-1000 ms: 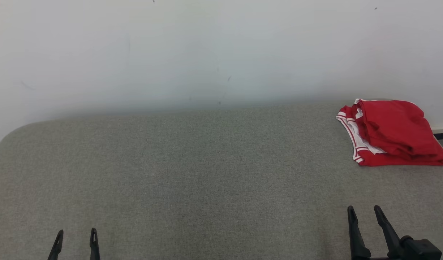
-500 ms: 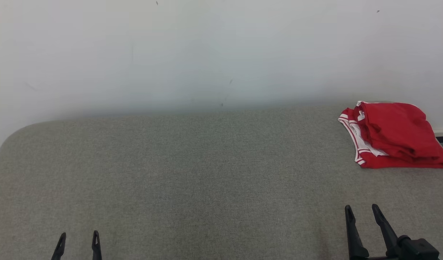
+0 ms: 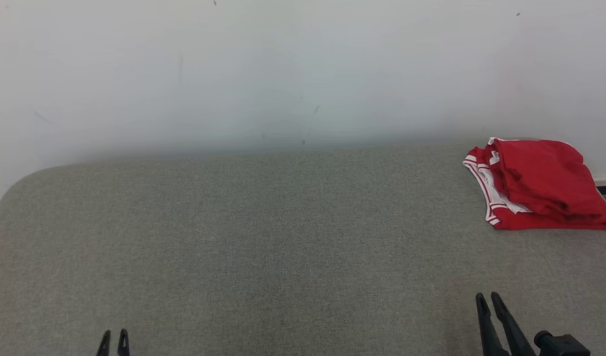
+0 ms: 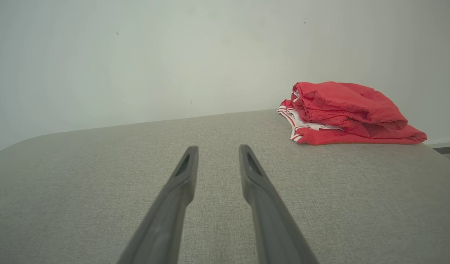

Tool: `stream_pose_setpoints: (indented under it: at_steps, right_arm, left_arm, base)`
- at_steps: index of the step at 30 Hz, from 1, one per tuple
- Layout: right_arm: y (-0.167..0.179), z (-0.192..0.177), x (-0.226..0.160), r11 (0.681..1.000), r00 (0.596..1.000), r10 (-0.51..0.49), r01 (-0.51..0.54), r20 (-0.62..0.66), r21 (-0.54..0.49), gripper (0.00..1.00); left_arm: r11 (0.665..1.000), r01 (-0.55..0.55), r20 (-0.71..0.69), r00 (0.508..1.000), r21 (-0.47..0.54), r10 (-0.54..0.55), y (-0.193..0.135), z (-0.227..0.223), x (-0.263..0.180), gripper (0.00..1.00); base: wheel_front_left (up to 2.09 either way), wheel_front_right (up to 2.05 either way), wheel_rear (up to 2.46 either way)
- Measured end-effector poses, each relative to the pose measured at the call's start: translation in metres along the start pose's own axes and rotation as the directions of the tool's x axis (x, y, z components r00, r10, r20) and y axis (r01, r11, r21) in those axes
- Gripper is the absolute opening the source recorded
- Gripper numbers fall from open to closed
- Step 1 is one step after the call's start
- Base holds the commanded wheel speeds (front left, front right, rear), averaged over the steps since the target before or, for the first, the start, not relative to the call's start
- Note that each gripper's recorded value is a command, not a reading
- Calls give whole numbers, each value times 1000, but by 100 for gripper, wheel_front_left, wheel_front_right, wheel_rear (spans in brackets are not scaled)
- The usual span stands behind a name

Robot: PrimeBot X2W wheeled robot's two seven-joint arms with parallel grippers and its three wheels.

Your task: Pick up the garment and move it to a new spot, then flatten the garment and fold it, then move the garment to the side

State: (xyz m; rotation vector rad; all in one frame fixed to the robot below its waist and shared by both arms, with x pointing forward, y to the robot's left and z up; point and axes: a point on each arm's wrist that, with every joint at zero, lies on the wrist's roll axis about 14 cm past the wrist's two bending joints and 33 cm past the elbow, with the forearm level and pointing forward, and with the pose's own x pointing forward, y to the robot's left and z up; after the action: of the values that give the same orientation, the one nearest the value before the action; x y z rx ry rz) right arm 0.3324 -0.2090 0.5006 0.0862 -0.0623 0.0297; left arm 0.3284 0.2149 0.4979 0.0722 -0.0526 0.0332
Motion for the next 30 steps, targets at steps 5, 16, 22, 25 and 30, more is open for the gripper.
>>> stream_pose_setpoints:
  at_steps: [5,16,22,25,30]
  right_arm:
    - [-2,-20,-8,999,998,-16,18,-68,30,0]
    - [-7,-20,-2,969,995,-63,81,-82,232,0]
    - [-9,-20,2,939,993,-78,104,-90,329,0]
    - [-9,-19,5,914,992,-85,114,-92,390,0]
    - [-10,-18,8,879,991,-93,127,-96,460,0]
  left_arm:
    - [999,-9,-67,998,-33,7,-2,-19,-5,0]
    - [963,-71,-113,993,-261,43,2,-24,0,0]
    - [924,-93,-124,991,-370,51,2,-24,4,0]
    - [893,-108,-129,990,-436,56,2,-23,7,0]
    - [853,-118,-138,989,-509,54,1,-23,11,0]
  base:
    - [0,0,0]
    - [0,0,0]
    - [0,0,0]
    - [0,0,0]
    - [0,0,0]
